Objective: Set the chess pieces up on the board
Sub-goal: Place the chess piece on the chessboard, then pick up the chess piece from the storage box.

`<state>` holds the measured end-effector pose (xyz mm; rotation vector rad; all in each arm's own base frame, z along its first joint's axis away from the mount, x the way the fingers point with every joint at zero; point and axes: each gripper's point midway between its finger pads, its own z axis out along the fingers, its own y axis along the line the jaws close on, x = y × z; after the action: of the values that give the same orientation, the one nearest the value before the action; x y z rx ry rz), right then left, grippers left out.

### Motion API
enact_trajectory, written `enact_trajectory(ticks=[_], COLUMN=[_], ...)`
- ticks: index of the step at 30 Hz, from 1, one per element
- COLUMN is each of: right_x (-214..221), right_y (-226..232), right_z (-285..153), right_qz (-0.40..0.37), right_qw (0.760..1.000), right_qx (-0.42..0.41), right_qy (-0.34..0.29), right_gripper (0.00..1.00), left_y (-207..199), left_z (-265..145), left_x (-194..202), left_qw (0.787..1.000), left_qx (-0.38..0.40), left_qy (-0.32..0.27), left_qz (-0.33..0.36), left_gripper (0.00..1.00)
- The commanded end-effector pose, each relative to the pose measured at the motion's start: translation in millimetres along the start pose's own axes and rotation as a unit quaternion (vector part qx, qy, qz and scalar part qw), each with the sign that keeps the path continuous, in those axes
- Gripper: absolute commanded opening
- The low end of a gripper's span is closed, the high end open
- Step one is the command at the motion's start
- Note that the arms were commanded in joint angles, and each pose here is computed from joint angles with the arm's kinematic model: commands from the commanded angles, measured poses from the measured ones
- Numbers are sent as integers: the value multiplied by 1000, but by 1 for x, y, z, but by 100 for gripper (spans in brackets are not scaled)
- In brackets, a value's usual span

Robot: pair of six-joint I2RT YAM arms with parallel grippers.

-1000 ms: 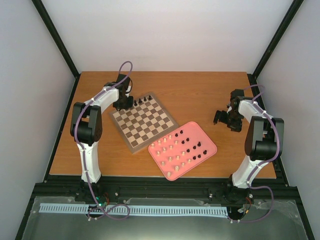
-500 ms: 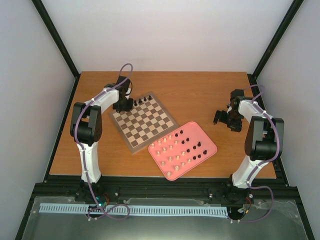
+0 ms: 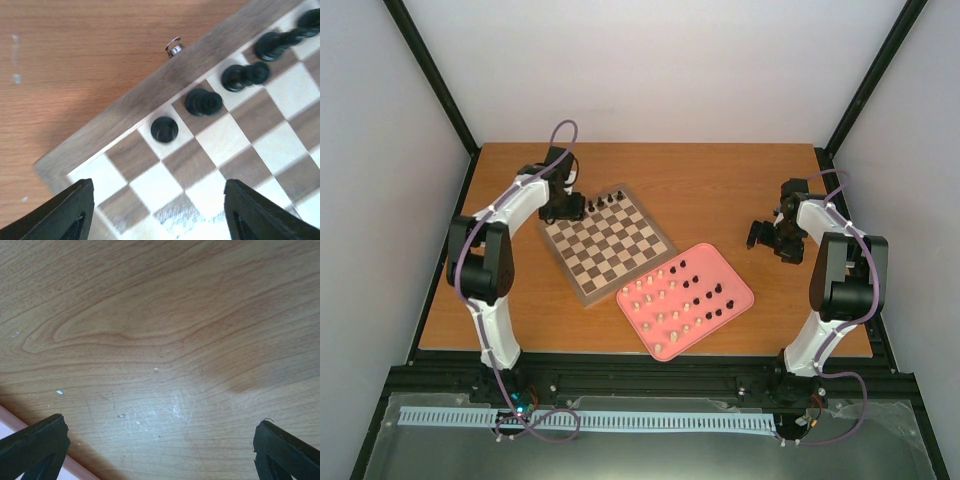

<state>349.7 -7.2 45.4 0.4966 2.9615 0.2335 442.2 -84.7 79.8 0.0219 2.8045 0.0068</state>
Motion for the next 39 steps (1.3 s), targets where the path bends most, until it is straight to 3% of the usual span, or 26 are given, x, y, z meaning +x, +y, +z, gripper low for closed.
enact_trajectory(ticks=[1, 6, 11, 22, 31, 39], right_x=[-2, -4, -6, -12, -11, -12], right_y=[-2, -2, -1, 2, 2, 3], right_z=[-2, -4, -2, -8, -10, -9], right_qz=[-1, 0, 2, 1, -1, -1], right_qw=[1000, 1000, 1000, 1000, 1000, 1000], right_qx=[1, 2, 2, -2, -1, -5], right_qy=[-4, -8, -5, -15, -18, -16], right_gripper=[100, 100, 100, 100, 100, 100], left_y=[0, -56, -158, -331, -396, -410], left_z=[-66, -125, -155, -131, -115, -80], left_x=[-5, 10, 35, 109, 168, 182], left_qw=[999, 991, 969, 894, 846, 845], left_qx=[16, 24, 134, 229, 284, 281], left_qy=[-47, -103, -112, -63, 3, 33], left_qz=[-5, 86, 175, 379, 452, 454], left_gripper=[76, 83, 80, 73, 73, 73])
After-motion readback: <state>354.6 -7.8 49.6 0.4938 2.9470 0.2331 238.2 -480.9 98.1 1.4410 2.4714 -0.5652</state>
